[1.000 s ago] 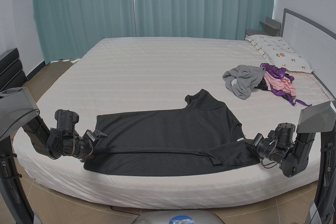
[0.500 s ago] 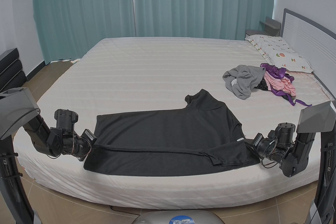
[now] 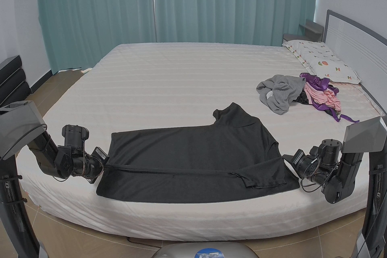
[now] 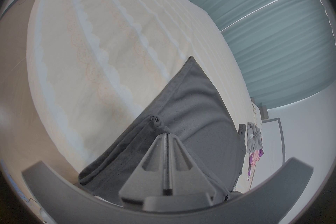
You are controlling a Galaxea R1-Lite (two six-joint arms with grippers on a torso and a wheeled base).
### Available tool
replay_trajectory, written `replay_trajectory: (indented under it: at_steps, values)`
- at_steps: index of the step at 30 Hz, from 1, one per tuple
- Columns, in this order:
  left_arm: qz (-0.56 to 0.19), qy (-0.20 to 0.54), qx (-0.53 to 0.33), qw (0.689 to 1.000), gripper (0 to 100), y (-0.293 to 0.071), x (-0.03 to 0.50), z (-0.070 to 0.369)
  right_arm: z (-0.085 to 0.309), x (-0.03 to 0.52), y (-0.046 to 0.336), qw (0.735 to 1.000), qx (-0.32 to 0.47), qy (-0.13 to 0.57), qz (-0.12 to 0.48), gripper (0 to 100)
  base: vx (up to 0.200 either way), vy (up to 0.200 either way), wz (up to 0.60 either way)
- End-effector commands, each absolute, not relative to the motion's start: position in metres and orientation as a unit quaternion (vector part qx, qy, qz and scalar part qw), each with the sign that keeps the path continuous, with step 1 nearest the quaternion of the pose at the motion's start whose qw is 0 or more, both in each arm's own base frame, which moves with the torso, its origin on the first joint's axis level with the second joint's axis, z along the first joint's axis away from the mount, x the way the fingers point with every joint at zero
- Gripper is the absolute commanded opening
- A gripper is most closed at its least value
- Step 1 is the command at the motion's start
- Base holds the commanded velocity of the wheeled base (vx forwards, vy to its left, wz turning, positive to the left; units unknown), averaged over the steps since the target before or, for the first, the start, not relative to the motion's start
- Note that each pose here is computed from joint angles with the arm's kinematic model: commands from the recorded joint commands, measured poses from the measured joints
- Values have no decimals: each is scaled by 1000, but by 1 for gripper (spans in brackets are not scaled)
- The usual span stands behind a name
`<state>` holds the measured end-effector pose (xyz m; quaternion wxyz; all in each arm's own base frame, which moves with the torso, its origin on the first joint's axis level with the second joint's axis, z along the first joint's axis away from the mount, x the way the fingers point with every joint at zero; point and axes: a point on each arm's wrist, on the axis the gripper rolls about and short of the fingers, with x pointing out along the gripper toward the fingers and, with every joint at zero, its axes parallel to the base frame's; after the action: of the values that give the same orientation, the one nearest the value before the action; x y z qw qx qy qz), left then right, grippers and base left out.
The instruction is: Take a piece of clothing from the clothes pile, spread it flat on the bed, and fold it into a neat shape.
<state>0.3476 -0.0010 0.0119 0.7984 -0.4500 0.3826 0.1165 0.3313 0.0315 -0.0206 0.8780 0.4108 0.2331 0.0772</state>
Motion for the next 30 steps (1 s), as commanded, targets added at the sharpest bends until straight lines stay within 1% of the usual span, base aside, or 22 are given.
replay_trajectory:
  at_steps: [1,3,13,17,26,27,30]
  values:
    - [122,376,-456,797,0,-1,350,12,-24,331,31,878,411,234,76,0,0,0,0]
    - [127,372,-470,790,0,-1,350,15,-23,329,32,879,411,229,79,0,0,0,0]
    - [119,355,-475,797,0,0,324,45,-10,319,29,880,412,222,82,0,0,0,0]
    - [126,356,-476,794,0,3,322,43,-7,314,29,879,412,225,83,0,0,0,0]
    - [122,364,-479,790,0,3,330,34,-17,318,31,878,409,233,80,0,0,0,0]
    - [124,367,-478,788,0,3,333,30,-20,319,32,878,408,236,82,100,0,0,0]
    - [126,372,-478,785,0,3,331,28,-21,319,32,878,408,238,82,100,0,0,0]
